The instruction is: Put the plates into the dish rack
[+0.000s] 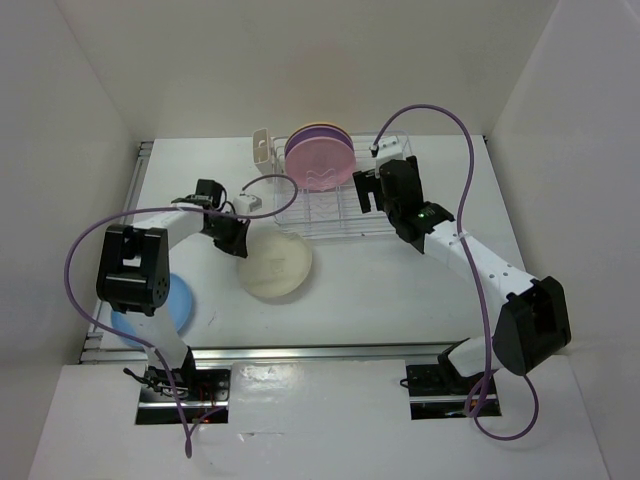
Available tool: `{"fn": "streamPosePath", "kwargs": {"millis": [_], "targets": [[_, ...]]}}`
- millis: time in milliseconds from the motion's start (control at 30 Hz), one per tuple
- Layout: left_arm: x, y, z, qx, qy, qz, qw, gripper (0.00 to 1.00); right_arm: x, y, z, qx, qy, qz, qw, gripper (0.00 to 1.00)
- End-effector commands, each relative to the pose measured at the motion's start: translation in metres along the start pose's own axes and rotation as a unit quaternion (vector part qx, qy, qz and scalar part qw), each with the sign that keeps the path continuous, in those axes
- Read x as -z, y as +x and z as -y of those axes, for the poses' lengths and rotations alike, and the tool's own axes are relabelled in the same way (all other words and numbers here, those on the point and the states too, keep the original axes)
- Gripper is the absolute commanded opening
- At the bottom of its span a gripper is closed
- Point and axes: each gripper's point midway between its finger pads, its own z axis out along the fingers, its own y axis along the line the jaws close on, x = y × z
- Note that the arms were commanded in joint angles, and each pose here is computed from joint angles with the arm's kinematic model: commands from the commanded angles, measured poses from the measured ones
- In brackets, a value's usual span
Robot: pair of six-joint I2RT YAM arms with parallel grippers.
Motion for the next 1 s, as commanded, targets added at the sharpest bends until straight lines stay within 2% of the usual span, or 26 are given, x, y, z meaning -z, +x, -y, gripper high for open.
{"fn": "streamPosePath", "kwargs": {"millis": [0, 167, 400, 567, 700, 833, 967], "targets": [[-0.007, 0.012, -0.022, -0.012, -0.050, -0.037, 0.998, 0.00, -0.001, -0.018, 0.007, -0.012, 0.013, 0.034, 0.999, 1.00], [-0.002, 0.006, -0.030, -0.024, -0.075, -0.033, 0.996, 0.00, -0.002, -0.016, 0.006, -0.012, 0.013, 0.033, 0.999, 1.00], [0.022, -0.011, -0.039, -0.055, -0.127, 0.004, 0.990, 0.00, 0.000, -0.014, 0.007, -0.012, 0.013, 0.033, 0.999, 1.00], [0.049, -0.008, -0.073, -0.055, -0.231, 0.008, 0.971, 0.00, 0.000, -0.016, 0.007, -0.014, 0.014, 0.037, 0.999, 1.00], [0.071, -0.012, -0.085, -0.067, -0.273, 0.023, 0.959, 0.00, 0.000, -0.016, 0.007, -0.014, 0.014, 0.037, 0.999, 1.00], [0.097, -0.029, -0.080, -0.100, -0.295, 0.061, 0.948, 0.00, 0.000, -0.016, 0.007, -0.014, 0.014, 0.037, 0.999, 1.00], [0.139, -0.055, -0.076, -0.134, -0.333, 0.120, 0.926, 0.00, 0.000, -0.016, 0.003, -0.018, 0.004, 0.038, 0.999, 1.00]]}}
